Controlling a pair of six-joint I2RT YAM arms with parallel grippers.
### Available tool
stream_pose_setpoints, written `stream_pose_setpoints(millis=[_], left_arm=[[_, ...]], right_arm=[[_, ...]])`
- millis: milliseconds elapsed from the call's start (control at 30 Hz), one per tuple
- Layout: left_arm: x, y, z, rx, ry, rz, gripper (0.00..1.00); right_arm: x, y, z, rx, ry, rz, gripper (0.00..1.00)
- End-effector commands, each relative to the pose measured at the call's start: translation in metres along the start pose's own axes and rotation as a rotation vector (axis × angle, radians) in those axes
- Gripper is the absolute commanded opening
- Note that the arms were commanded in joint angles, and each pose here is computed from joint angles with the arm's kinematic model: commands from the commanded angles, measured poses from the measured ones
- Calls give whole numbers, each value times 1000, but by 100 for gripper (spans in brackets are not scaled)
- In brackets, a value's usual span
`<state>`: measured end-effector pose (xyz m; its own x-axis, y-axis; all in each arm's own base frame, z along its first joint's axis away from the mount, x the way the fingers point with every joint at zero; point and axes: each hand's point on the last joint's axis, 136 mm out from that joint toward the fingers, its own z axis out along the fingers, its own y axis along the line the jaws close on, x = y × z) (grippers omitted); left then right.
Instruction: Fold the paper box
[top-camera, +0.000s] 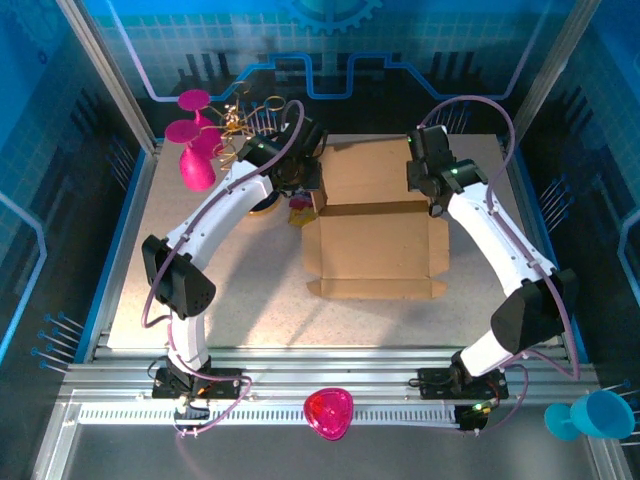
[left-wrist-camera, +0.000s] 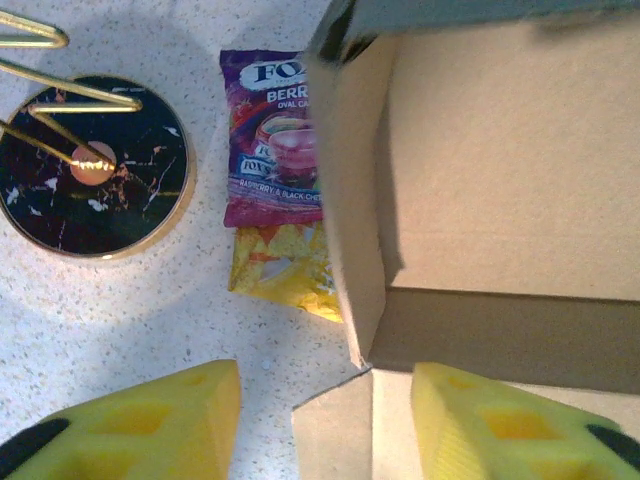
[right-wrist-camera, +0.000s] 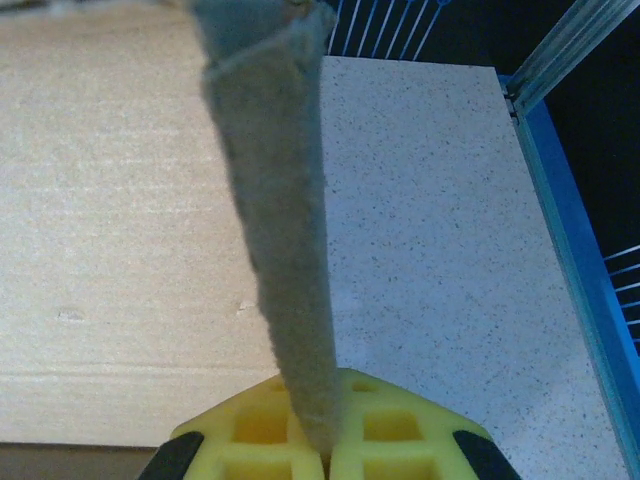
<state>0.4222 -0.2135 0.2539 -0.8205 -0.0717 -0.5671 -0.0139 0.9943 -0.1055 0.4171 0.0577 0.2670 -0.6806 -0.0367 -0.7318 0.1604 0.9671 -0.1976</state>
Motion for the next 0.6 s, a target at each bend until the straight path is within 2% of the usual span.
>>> stream_pose_setpoints(millis=[0,133,333,567], left_arm=[[-5,7,-21,-7,-26,-23,53],[9,11,-12,16,5,-58,56],[22,-3,18,163,50,-108,58],[14,-28,44,246,41,-115,61]], right_arm=[[-10,-13,-10,-4,-44,37,0],[-10,-20,-9,-3,-45,47,0],[-6,-26,-10,-5,-41,58,0],[1,-30,-7,-19,-23,71,0]])
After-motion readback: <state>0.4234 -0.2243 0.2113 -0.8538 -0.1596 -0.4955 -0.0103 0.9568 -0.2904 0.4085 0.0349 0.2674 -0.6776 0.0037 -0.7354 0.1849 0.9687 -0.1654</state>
